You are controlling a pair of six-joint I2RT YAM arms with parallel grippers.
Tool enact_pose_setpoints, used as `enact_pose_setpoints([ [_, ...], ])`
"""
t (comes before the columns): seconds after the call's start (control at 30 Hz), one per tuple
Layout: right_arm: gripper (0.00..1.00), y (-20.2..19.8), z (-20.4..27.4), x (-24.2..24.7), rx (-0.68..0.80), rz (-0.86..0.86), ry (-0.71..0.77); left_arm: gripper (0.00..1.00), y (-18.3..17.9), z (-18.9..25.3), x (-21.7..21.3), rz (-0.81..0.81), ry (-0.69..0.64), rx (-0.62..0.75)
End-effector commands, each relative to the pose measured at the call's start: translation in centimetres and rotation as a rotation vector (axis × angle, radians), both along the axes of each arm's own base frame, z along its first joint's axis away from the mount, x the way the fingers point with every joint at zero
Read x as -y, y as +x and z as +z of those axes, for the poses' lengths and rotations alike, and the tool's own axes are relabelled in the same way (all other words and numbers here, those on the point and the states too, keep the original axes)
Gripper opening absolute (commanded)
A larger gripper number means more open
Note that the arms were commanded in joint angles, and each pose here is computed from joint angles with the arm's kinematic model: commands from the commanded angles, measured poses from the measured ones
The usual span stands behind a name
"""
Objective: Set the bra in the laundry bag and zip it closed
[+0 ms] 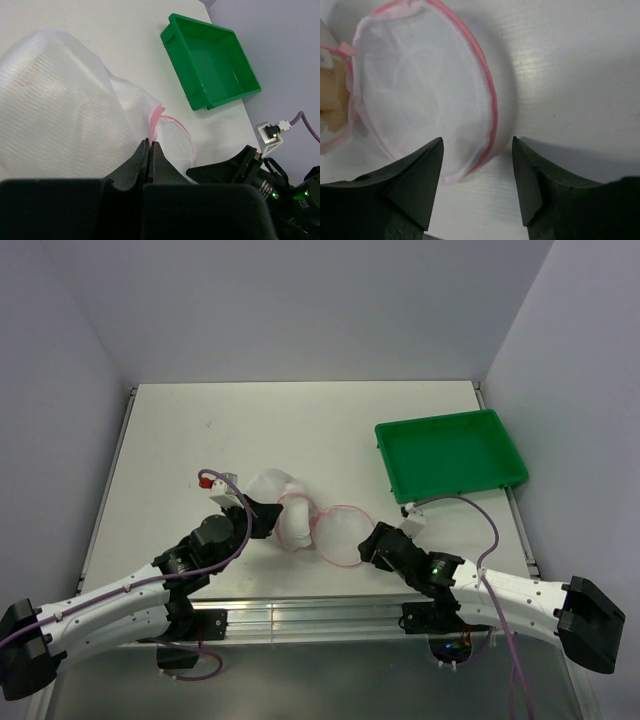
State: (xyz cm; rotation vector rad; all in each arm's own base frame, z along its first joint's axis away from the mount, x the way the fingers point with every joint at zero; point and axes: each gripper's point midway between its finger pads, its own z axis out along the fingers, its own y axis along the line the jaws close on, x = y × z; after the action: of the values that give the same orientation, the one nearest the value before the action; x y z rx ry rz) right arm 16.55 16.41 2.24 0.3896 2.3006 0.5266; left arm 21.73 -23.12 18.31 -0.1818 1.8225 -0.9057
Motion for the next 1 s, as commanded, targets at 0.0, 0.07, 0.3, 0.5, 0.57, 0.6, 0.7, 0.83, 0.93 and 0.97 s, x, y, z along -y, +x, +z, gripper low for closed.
enact_pose_setpoints([
  [0.0,0.63,1.0,-0.6,0.3,0.007,-0.064,0.039,0.0,0.3,3.2,0.7,-0.019,-0.053,0.058],
  [0.07,0.59,1.4,-0.9,0.5,0.013,-0.087,0.042,0.0,0.2,3.2,0.8,-0.024,-0.054,0.059],
  [0.3,0.0,3.3,0.5,0.4,0.085,-0.135,0.05,0.0,0.0,3.4,0.5,-0.025,-0.049,0.06],
  [0.5,0.0,2.2,12.2,2.1,0.248,-0.071,0.018,0.0,0.5,5.1,0.6,-0.029,-0.031,0.062],
  [0.57,0.0,0.6,15.0,3.5,0.251,0.015,-0.055,0.0,0.7,6.6,1.1,-0.055,-0.048,0.073],
  [0.6,0.0,-0.1,19.4,3.2,0.278,0.055,0.007,0.0,1.0,8.0,1.9,-0.076,-0.052,0.08],
  [0.7,0.0,-1.8,23.1,3.5,0.241,0.16,-0.024,0.0,1.9,7.8,2.2,-0.07,0.036,0.074],
  [0.83,0.0,-1.5,20.3,2.5,0.147,0.235,-0.198,0.0,3.1,4.7,0.5,-0.038,0.031,0.007],
  [0.93,0.0,-2.2,22.4,5.0,0.181,0.22,-0.218,0.0,2.2,5.4,0.5,-0.075,0.016,0.001],
  [0.97,0.0,-2.4,23.5,5.2,0.197,0.224,-0.192,0.0,1.7,6.5,0.8,-0.109,-0.005,0.015],
])
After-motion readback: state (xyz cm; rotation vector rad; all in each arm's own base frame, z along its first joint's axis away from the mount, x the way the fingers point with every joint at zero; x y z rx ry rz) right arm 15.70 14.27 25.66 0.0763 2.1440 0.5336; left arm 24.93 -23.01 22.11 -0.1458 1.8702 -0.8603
